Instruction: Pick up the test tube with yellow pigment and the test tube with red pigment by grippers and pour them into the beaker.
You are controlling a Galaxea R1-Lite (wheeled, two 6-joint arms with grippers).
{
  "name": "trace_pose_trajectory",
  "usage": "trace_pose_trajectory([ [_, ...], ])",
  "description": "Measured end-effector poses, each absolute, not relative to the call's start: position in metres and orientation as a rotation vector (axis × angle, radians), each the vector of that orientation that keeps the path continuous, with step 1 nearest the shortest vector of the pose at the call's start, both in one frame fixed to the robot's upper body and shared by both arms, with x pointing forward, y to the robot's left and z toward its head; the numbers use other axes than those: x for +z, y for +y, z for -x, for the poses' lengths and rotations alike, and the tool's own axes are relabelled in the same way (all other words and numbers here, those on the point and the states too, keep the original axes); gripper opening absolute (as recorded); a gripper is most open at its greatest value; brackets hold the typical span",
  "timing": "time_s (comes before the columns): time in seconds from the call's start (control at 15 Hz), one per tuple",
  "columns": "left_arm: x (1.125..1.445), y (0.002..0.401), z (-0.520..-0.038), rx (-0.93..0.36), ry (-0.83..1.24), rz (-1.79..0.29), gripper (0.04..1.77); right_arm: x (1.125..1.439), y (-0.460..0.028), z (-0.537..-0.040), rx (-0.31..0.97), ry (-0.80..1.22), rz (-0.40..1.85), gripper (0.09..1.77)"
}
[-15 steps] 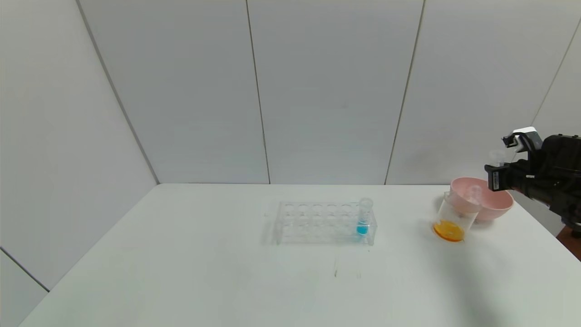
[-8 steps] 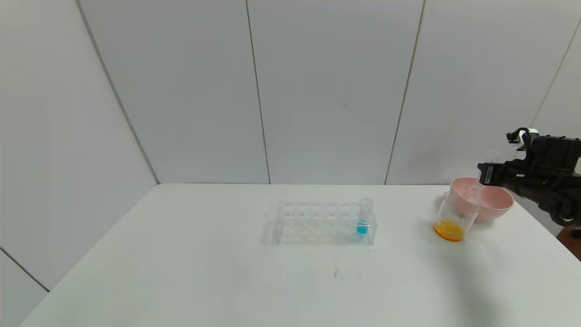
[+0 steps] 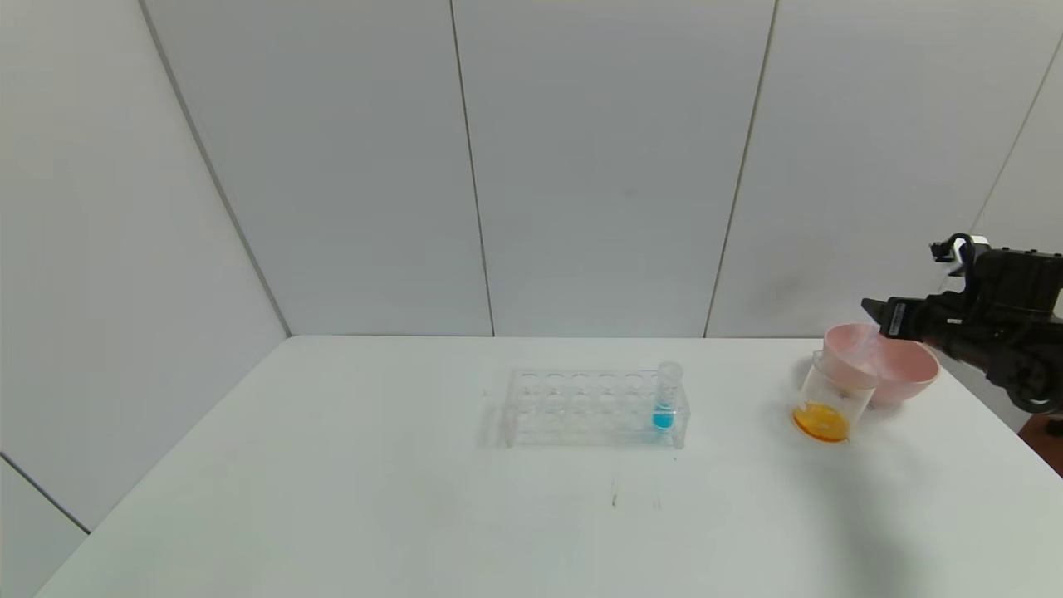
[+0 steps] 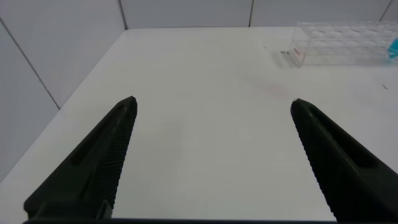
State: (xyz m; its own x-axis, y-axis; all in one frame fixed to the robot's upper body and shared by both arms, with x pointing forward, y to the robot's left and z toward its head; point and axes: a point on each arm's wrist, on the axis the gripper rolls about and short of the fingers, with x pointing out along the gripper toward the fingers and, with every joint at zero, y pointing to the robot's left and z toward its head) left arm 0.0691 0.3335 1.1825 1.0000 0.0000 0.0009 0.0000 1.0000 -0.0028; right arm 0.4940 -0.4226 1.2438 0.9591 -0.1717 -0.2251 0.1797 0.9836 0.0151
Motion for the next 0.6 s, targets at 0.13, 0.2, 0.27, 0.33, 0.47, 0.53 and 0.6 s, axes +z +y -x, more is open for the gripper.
trace_pose_trajectory([
  [0.13, 1.182, 0.334, -0.069, 0.000, -0.001, 0.003, 1.76, 1.261, -0.424, -0.490, -0.186, 0.181, -0.034, 1.39],
  [0.2, 1.182, 0.334, -0.069, 0.000, -0.001, 0.003, 1.76, 1.274, -0.424, -0.485, -0.188, 0.144, -0.030, 1.43],
  [0.27, 1.182, 0.334, -0.069, 0.000, -0.001, 0.003, 1.76, 1.292, -0.423, -0.479, -0.191, 0.100, -0.024, 1.46],
  [0.33, 1.182, 0.334, -0.069, 0.000, -0.001, 0.003, 1.76, 1.311, -0.421, -0.470, -0.192, 0.053, -0.017, 1.49],
  [0.47, 1.182, 0.334, -0.069, 0.000, -0.001, 0.003, 1.76, 1.353, -0.413, -0.441, -0.186, -0.043, -0.004, 1.54],
  [0.53, 1.182, 0.334, -0.069, 0.000, -0.001, 0.003, 1.76, 1.375, -0.406, -0.419, -0.181, -0.089, 0.002, 1.56],
  [0.6, 1.182, 0.334, -0.069, 0.000, -0.001, 0.003, 1.76, 1.396, -0.398, -0.392, -0.172, -0.131, 0.007, 1.58],
])
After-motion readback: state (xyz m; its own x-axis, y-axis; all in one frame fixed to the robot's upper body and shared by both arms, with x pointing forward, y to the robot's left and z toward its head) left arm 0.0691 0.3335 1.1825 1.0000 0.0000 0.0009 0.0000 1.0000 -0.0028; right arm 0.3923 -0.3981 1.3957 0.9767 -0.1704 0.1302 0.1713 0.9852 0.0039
